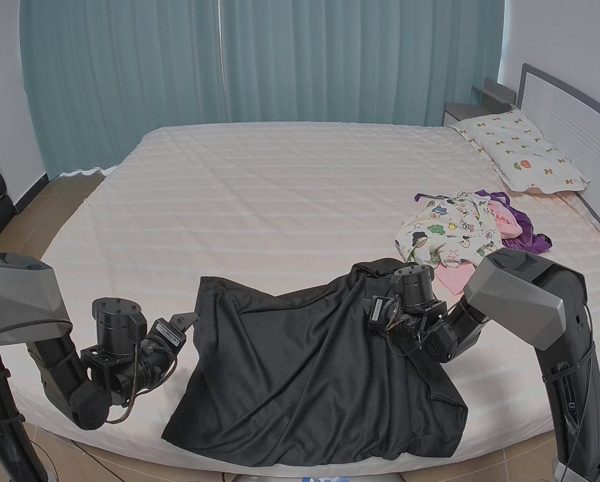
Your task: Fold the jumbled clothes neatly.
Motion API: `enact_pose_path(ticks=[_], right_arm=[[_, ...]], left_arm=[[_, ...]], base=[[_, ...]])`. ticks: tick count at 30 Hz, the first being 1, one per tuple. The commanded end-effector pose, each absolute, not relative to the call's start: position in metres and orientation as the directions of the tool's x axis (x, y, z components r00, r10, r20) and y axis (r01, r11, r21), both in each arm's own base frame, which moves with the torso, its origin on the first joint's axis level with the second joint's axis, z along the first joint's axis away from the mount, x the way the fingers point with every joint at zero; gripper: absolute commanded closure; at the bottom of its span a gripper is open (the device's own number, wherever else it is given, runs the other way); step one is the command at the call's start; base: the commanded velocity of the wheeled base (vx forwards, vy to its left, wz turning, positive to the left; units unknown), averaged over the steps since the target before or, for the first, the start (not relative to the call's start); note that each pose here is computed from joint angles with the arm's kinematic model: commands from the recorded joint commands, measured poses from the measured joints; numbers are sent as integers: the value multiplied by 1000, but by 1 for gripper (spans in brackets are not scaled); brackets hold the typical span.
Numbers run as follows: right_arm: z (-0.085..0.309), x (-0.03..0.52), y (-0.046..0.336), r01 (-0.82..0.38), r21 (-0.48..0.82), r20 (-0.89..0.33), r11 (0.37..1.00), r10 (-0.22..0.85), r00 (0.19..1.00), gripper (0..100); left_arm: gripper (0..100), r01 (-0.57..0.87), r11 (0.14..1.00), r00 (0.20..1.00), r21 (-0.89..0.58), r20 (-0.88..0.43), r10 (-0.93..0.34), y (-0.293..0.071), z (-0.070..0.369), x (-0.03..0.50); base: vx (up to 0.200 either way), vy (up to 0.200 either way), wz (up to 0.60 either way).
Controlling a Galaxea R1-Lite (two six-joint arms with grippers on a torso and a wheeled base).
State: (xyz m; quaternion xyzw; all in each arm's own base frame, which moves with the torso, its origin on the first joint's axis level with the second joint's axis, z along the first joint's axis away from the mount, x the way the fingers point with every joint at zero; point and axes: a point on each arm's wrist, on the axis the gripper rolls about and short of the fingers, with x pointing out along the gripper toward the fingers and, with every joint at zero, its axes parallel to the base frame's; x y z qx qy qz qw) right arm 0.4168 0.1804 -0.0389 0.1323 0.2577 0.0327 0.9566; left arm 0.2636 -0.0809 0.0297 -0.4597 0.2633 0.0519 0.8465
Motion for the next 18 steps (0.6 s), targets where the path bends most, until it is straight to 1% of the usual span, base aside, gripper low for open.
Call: enact_pose_path(ticks=[1,10,11,12,18], right_arm=[[-44,409,181,2,256,-508,967,133,851,100],[-26,414,170,21,274,-475,961,117,872,100],[-14,418,156,38,292,-453,956,104,885,100],[-9,420,151,45,299,-447,953,98,889,100],[-3,427,116,58,335,-448,941,104,888,100]], left_arm=[[0,-332,572,855,-750,-495,-152,-81,29,264],[0,-337,571,853,-749,-499,-151,-81,28,263],[0,-341,572,850,-746,-504,-151,-81,27,263],[0,-342,573,850,-745,-506,-150,-81,27,263],[0,-344,573,848,-744,-508,-150,-81,25,263]], base=[[0,0,0],[0,0,0],[0,0,0],[0,0,0],[0,0,0]])
